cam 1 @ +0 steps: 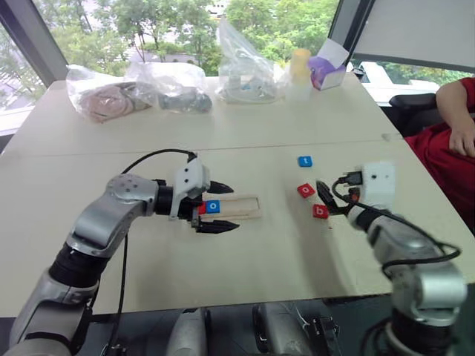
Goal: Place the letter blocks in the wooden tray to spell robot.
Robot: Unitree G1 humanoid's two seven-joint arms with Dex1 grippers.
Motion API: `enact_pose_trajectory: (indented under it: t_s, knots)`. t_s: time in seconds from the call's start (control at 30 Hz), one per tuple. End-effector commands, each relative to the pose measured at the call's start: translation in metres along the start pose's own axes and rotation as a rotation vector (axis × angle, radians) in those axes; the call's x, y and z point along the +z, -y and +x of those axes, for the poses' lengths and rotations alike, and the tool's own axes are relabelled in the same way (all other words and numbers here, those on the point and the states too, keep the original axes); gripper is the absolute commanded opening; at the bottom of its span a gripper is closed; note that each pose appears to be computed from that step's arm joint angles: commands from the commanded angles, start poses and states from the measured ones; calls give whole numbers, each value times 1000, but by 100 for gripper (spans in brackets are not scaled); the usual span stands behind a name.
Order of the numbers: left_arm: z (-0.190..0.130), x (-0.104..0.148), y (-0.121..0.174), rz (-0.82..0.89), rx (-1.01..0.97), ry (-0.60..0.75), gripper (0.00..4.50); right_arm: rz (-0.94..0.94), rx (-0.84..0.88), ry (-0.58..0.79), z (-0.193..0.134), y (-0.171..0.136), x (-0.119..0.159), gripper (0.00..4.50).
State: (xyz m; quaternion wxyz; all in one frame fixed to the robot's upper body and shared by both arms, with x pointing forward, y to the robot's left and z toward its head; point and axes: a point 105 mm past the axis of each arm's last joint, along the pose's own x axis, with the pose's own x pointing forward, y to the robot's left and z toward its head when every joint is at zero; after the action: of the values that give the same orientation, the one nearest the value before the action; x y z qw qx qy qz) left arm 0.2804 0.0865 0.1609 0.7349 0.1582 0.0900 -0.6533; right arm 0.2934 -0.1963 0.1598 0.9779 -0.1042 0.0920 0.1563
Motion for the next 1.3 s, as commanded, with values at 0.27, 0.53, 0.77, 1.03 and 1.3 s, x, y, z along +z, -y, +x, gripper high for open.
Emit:
enact_pose_trajectory:
  t_s: [0.27, 0.53, 0.77, 1.03, 1.3]
  knots:
    - [-20, 9, 11, 40, -76, -77, 450, -235, 526, -122, -6, 35, -51, 445]
    - [-34, 2, 8, 2, 2, -112, 450, -324, 638, -137, 18, 37, -68, 445]
    - [-45, 1, 7, -5, 47, -141, 450, -328, 691, -147, 28, 34, -75, 391]
    - [-68, -9, -3, -41, 133, -176, 450, -277, 737, -139, 32, 25, -70, 114]
    - [-127, -25, -10, -122, 322, -248, 450, -292, 866, 79, 58, -49, 23, 114]
